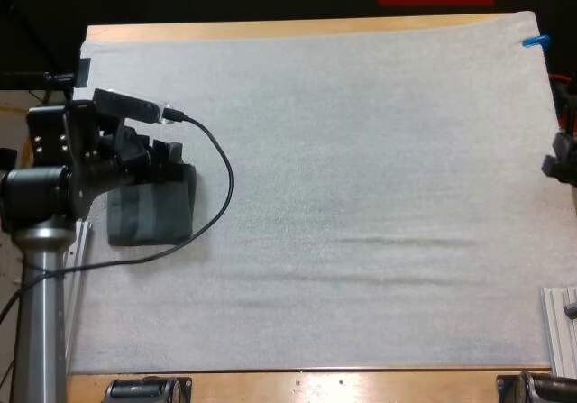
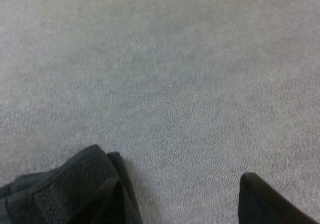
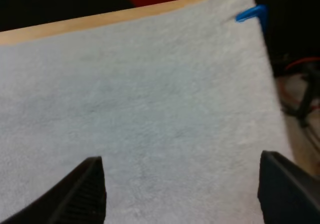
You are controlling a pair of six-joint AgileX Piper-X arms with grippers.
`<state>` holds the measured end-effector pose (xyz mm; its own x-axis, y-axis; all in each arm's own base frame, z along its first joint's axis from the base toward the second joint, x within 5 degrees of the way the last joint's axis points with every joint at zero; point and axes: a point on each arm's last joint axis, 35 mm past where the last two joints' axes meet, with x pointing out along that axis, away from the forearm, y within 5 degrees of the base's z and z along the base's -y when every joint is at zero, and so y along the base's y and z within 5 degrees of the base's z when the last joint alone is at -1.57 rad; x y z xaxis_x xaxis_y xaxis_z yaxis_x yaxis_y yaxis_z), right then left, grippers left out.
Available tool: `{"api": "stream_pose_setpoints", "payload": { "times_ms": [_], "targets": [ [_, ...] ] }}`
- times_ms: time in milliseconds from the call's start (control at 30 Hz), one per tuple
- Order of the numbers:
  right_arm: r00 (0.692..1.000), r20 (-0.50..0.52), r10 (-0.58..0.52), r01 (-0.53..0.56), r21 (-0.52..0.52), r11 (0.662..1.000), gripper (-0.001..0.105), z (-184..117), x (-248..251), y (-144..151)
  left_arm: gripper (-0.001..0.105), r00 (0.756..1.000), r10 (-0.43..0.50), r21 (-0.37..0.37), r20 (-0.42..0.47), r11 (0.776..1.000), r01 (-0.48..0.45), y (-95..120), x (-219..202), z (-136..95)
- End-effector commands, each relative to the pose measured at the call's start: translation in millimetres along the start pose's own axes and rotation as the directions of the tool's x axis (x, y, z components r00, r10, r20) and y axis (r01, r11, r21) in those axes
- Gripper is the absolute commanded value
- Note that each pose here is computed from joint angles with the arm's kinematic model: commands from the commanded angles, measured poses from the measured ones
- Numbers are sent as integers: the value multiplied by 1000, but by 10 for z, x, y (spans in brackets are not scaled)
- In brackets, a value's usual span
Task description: Pick towel from pile fold and stack
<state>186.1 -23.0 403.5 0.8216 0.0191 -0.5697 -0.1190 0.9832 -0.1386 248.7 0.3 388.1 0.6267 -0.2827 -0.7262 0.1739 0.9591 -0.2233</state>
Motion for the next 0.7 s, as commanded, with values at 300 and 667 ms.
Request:
{"api": "stream_pose_setpoints", "payload": {
  "times_ms": [300,667],
  "targets": [
    [950,298,-89,109,-48,993,62,-147,-1072,191,49,953,43,94,300,993,-74,-294,-924,-193],
    [831,542,-128,191,-62,980,62,-644,-1967,464,49,806,-2,183,592,974,-132,-646,-1920,-860]
  ]
}}
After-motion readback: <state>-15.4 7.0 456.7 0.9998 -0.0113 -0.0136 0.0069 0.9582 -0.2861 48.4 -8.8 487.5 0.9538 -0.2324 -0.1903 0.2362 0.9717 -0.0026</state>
